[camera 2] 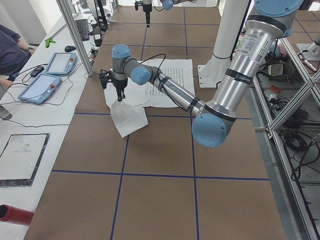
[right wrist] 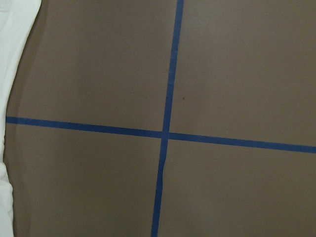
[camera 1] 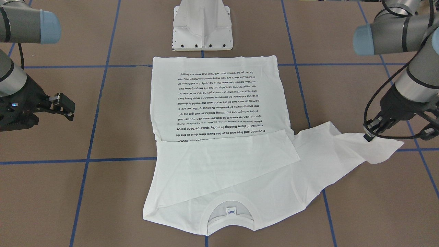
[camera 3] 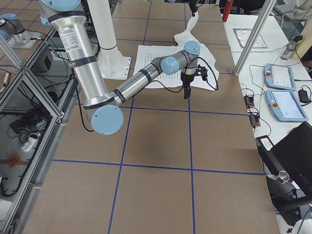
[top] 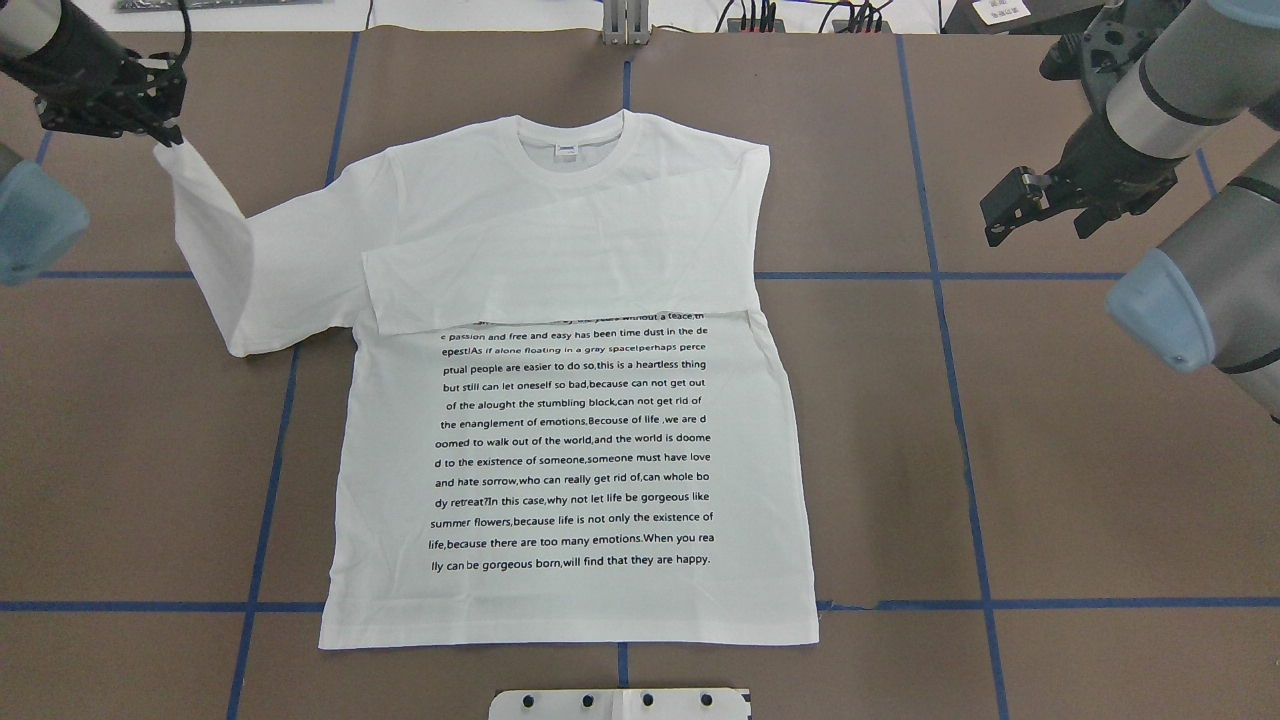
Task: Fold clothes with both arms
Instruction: 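Carry the sleeve with the left gripper across the shirt toward the collar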
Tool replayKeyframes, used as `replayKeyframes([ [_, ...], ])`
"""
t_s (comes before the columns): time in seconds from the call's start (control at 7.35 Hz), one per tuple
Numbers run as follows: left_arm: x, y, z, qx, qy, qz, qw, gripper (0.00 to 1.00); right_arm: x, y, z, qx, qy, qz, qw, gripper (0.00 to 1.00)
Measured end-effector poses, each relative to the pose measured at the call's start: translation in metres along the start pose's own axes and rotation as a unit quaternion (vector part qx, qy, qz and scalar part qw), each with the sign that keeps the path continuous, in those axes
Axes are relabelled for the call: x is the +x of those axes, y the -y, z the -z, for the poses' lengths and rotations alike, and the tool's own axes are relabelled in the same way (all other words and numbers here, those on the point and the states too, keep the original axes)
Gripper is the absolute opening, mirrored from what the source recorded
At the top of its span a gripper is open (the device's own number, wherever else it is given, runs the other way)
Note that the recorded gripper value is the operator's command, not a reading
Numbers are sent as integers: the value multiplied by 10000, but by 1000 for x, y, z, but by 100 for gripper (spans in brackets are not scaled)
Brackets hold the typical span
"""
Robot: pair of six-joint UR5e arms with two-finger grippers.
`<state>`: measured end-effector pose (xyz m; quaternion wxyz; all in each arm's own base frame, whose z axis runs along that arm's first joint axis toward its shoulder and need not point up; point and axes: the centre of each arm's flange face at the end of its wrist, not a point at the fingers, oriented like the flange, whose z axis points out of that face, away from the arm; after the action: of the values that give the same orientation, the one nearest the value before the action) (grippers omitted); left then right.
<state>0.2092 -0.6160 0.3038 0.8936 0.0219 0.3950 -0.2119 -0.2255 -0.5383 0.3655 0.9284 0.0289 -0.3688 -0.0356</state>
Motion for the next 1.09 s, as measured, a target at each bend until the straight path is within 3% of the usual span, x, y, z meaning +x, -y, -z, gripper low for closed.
replayKeyframes([
  [0.27, 117, -35, 34, -194, -313, -214, 9991, 0, 27, -9, -3, -44, -83, 21, 10000, 100],
  [0.54, 213, -95, 54, -392, -695, -721, 9942, 0, 39, -13, -7, -83, -133, 21, 9999, 100],
  [1.09, 277, -169, 49, -694, -1022, -1186, 9852, 0, 47, -15, -12, -132, -175, -30, 9998, 100],
])
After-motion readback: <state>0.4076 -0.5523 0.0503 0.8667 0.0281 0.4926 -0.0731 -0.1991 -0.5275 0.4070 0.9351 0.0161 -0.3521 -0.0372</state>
